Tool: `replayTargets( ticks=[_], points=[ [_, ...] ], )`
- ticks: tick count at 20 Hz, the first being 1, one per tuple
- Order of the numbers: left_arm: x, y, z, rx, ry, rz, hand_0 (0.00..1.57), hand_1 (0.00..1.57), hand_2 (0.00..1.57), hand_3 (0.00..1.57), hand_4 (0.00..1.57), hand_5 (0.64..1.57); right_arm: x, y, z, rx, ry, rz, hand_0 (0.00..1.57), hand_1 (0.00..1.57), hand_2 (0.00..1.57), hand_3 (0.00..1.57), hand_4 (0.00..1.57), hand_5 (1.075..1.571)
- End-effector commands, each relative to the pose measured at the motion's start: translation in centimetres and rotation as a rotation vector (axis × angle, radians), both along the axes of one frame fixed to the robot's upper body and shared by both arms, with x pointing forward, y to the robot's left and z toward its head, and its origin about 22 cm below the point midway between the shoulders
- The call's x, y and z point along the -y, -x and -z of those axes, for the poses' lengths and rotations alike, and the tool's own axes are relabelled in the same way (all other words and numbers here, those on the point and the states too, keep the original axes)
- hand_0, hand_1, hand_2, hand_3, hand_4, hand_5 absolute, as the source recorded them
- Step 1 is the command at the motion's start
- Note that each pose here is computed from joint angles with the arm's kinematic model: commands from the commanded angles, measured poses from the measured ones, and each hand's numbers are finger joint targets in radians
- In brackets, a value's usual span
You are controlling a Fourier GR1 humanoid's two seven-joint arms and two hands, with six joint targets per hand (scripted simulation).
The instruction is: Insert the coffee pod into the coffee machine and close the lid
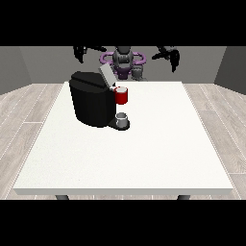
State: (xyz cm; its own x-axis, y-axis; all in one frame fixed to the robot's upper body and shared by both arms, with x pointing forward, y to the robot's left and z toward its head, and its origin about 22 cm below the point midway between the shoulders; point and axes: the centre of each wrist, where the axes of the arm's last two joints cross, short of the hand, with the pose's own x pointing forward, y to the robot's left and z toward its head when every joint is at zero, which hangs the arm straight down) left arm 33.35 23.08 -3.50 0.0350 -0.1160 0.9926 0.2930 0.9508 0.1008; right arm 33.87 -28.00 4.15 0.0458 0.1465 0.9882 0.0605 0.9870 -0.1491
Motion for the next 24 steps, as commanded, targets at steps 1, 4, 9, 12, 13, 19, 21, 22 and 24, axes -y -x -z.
replayTargets(
  ticks=[1, 4, 9, 12, 13, 19, 21, 22, 24],
  points=[
    [1.3, 0.2, -1.5, -0.015, 0.015, 0.011, 0.0, 0.0, 0.0, 0.0, 0.36, 1.571, 0.1, -0.8, 0.3, -0.05, -0.096, 0.006, 0.0, 0.0, 0.0, 0.0, 0.19, 1.571],
    [1.0, 0.6, -1.9, 0.102, -0.003, -0.031, 0.0, 0.0, 0.0, 0.0, 0.32, 1.571, -0.6, -2.1, -1.5, 0.022, -0.11, -0.027, 0.0, 0.0, 0.0, 0.0, 0.1, 1.571],
    [-2.0, 1.8, -3.4, 0.151, 0.002, -0.025, 0.0, 0.0, 0.0, 0.0, 0.37, 1.571, -1.2, -3.9, -3.8, 0.016, -0.115, -0.028, 0.0, 0.0, 0.0, 0.0, 0.06, 1.571],
    [-1.2, 2.4, -3.5, 0.141, 0.011, -0.049, 0.0, 0.0, 0.0, 0.0, 0.34, 1.571, -3.0, -4.0, -3.2, -0.018, -0.064, -0.069, 0.0, 0.0, 0.0, 0.0, 0.0, 1.571],
    [-0.8, 2.9, -3.7, 0.162, 0.023, -0.043, 0.0, 0.0, 0.0, 0.0, 0.36, 1.571, -2.3, -3.5, -1.4, 0.013, -0.073, -0.062, 0.0, 0.0, 0.0, 0.0, 0.0, 1.571],
    [-1.6, 3.1, -5.4, 0.169, -0.011, -0.07, 0.0, 0.0, 0.0, 0.0, 0.38, 1.571, -4.0, -5.8, -5.1, 0.029, -0.061, -0.111, 0.0, 0.0, 0.0, 0.0, 0.0, 1.571],
    [-2.2, 3.1, -6.0, 0.172, 0.019, -0.055, 0.0, 0.0, 0.0, 0.0, 0.34, 1.571, -5.6, -5.1, -2.9, 0.03, -0.018, -0.109, 0.0, 0.0, 0.0, 0.0, 0.0, 1.571],
    [-4.3, 2.4, -5.7, 0.202, -0.012, -0.115, 0.0, 0.0, 0.0, 0.0, 0.31, 1.571, -8.1, -5.3, -4.3, 0.03, -0.032, -0.16, 0.0, 0.0, 0.0, 0.0, 0.0, 1.571],
    [-4.6, 3.9, -4.7, 0.16, -0.033, -0.133, 0.0, 0.0, 0.0, 0.0, 0.33, 1.571, -7.0, -4.5, -2.6, 0.022, -0.036, -0.2, 0.0, 0.0, 0.0, 0.0, 0.07, 1.571]
  ],
)
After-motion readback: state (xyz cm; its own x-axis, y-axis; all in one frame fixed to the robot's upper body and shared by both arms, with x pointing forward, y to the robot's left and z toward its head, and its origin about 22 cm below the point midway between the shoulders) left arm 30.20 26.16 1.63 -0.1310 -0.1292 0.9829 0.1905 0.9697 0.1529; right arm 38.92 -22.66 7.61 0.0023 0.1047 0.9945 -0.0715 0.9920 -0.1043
